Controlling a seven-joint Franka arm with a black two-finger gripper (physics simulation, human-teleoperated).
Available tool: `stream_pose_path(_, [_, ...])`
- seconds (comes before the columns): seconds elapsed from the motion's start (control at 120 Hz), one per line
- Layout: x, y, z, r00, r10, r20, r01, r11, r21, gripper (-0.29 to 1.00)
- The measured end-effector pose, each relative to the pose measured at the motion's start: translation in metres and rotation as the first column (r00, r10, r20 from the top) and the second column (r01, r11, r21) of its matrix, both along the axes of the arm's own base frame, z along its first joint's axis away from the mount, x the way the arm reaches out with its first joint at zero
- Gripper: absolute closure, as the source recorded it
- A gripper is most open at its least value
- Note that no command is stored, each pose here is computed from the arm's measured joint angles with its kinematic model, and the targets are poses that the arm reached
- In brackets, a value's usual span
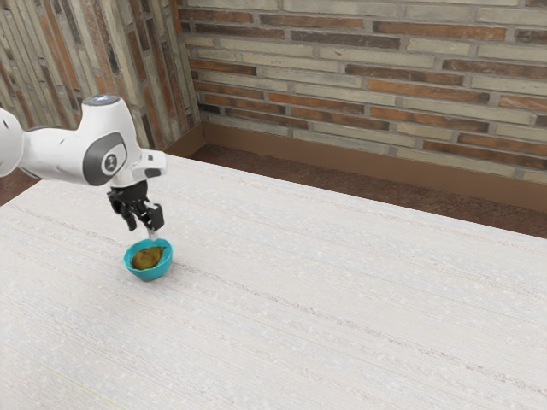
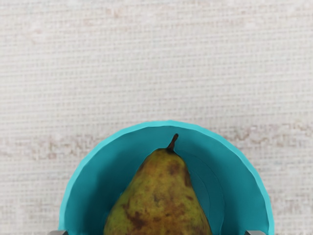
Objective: Place the pear in the bowl.
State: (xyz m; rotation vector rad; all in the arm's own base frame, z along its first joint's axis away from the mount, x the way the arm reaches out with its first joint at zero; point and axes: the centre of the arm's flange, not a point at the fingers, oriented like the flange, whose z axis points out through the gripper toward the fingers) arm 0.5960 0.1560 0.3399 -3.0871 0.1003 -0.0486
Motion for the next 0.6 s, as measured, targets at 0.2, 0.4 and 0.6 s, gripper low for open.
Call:
stream_pose_path(0.2, [0.002, -0.041, 0.094, 0.988, -0.058, 0.141, 0.051, 0.997, 0.055, 0.1])
stream_pose_path(0.4, [0.005, -0.08, 0.209, 0.966, -0.051, 0.252, 0.046, 0.999, 0.022, 0.04])
stream_pose_path(0.6, [-0.003, -0.091, 0.251, 0.986, -0.006, 0.166, 0.01, 1.0, -0.022, 0.02])
